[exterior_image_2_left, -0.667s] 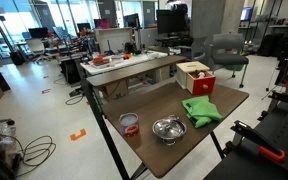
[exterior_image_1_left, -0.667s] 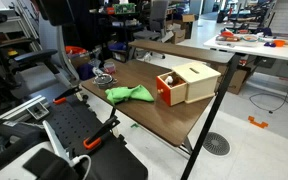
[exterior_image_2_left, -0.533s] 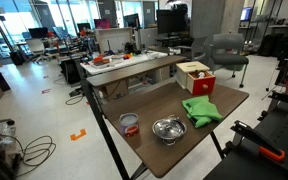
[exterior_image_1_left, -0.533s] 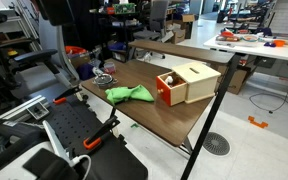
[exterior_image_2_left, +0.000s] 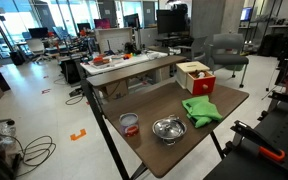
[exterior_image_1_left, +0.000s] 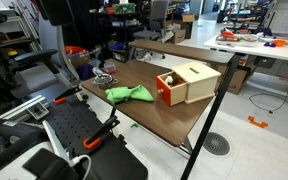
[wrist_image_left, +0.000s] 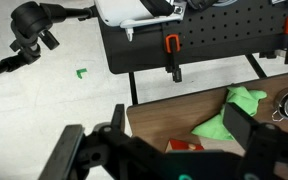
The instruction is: Remove the toy from the drawer and put it on the table, then close the drawer
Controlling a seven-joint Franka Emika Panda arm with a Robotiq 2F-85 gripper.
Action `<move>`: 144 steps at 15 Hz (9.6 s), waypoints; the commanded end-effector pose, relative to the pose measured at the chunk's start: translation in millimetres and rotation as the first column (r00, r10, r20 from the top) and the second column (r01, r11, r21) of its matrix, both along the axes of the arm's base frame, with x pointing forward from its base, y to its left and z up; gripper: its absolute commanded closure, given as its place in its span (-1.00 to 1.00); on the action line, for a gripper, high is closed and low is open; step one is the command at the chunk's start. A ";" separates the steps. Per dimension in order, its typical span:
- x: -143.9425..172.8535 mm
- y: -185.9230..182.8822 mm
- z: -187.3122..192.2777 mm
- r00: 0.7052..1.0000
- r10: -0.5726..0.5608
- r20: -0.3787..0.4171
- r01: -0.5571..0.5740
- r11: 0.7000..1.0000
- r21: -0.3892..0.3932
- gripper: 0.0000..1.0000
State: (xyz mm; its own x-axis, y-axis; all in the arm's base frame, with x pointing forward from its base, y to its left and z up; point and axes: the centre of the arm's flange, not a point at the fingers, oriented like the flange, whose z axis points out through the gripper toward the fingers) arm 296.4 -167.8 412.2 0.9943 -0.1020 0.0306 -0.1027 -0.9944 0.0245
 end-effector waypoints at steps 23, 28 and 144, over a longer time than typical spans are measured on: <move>189.8 80.1 -129.0 0.928 -0.371 0.023 0.370 0.928 0.042 -1.00; 255.8 82.8 -140.9 0.913 -0.405 0.060 0.404 0.915 0.024 -1.00; 324.2 121.0 -291.8 0.966 -0.201 0.164 0.213 0.976 -0.055 -1.00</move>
